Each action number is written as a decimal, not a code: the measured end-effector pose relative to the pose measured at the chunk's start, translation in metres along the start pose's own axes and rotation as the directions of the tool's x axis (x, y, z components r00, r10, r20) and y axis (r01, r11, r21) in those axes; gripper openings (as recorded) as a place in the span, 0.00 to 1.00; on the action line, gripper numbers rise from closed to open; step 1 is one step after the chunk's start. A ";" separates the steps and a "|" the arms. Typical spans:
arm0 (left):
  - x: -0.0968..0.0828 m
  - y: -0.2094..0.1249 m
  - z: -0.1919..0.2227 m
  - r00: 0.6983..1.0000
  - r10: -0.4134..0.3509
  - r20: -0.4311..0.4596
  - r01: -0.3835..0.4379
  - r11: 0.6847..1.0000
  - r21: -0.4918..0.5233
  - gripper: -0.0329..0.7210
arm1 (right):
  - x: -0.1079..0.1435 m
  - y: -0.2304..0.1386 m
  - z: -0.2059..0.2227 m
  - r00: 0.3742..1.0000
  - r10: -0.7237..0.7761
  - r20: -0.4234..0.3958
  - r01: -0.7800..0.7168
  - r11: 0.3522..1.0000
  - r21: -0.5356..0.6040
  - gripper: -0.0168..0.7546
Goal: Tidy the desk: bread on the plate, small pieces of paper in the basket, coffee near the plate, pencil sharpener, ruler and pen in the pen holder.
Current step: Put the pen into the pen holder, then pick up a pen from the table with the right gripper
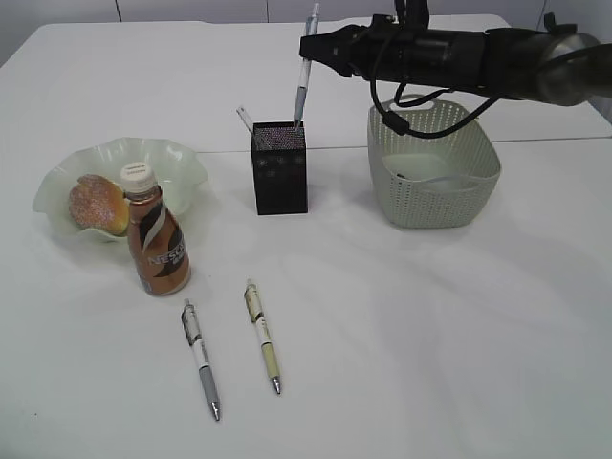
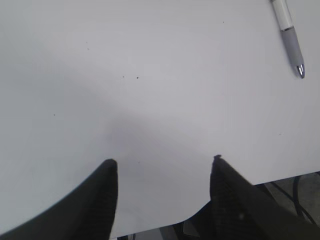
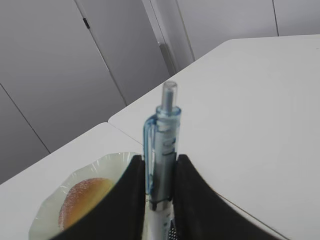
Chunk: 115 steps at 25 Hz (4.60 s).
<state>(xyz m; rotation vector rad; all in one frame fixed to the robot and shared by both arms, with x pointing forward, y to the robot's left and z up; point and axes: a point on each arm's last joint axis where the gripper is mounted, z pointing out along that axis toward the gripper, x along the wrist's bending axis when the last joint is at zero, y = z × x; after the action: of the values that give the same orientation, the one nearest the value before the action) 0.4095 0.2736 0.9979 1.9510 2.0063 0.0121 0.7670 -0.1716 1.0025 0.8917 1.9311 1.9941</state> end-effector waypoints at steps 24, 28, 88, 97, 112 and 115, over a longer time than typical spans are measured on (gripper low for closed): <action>0.000 -0.001 0.000 1.000 0.000 0.000 0.000 1.000 0.006 0.62 | -0.009 -0.024 0.020 0.984 0.113 -0.134 -0.113 0.994 0.010 0.44; 0.000 -0.001 0.000 1.000 0.000 0.001 0.000 1.000 0.008 0.62 | 0.006 -0.003 0.012 0.981 0.184 -0.067 -0.167 0.966 0.199 0.44; -0.001 0.010 0.000 1.000 -0.017 0.013 0.019 0.994 -0.105 0.62 | 0.198 -0.123 0.053 0.785 0.054 0.617 -0.601 0.306 0.738 0.38; -0.001 0.010 -0.001 1.000 -0.017 0.013 0.019 0.994 -0.109 0.62 | 0.195 -0.122 0.056 0.786 0.053 0.615 -0.592 0.348 0.727 0.38; -0.001 0.012 -0.001 1.000 -0.018 0.011 0.019 0.992 -0.128 0.62 | 0.188 -0.140 0.060 0.782 0.041 0.621 -0.595 0.342 0.727 0.38; -0.001 0.012 -0.001 1.000 -0.018 0.011 0.019 0.991 -0.134 0.62 | 0.187 -0.144 0.061 0.780 0.040 0.624 -0.599 0.337 0.727 0.38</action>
<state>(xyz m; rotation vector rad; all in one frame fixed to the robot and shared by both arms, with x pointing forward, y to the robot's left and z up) 0.4211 0.2737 1.0018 1.8458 1.9634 0.1297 0.6181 -0.0025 0.9105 1.9678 2.5354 0.3795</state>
